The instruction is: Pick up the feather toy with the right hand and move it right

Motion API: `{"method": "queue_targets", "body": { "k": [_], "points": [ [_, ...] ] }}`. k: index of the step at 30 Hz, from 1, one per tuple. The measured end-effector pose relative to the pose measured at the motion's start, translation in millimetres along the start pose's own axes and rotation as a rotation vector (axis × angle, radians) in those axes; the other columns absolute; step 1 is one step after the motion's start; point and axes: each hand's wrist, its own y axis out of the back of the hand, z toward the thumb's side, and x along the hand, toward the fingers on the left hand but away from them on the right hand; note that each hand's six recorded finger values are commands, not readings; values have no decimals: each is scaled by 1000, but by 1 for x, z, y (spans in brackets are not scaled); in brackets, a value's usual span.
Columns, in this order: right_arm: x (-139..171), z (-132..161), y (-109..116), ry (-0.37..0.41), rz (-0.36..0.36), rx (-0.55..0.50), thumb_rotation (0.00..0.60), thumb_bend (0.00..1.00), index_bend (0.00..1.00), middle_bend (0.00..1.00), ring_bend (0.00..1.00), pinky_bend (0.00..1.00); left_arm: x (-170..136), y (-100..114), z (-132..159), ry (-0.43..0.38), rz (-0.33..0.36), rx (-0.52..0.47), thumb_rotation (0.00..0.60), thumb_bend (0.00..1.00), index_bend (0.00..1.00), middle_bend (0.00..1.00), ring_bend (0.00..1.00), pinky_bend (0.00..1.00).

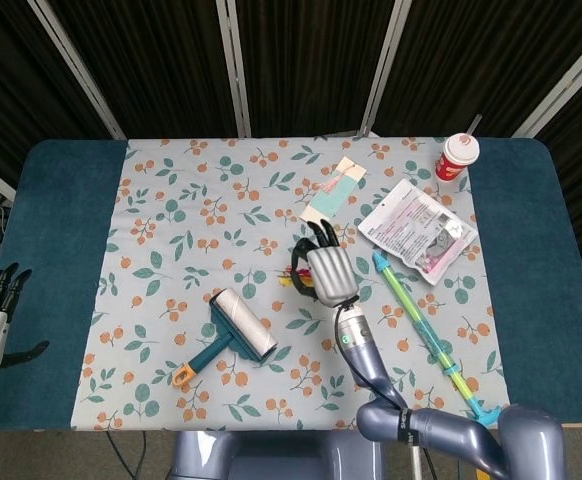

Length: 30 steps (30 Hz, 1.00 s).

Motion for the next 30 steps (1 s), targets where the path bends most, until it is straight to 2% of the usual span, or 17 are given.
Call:
{"method": "queue_targets", "body": {
  "k": [15,23,30],
  "points": [
    [-10,-34,61,-99,-108,-29,600,395,616,384,86,0,0,0,0,1,2,1,554,132,59,0,0,0],
    [-8,-55,77,-147,-135,-23,600,395,617,384,86,0,0,0,0,2,3,1,553,131,59,0,0,0],
    [-3,-67,78,-172,-127,-26,600,395,617,384,86,0,0,0,0,4,5,2,550,130,59,0,0,0]
  ]
}}
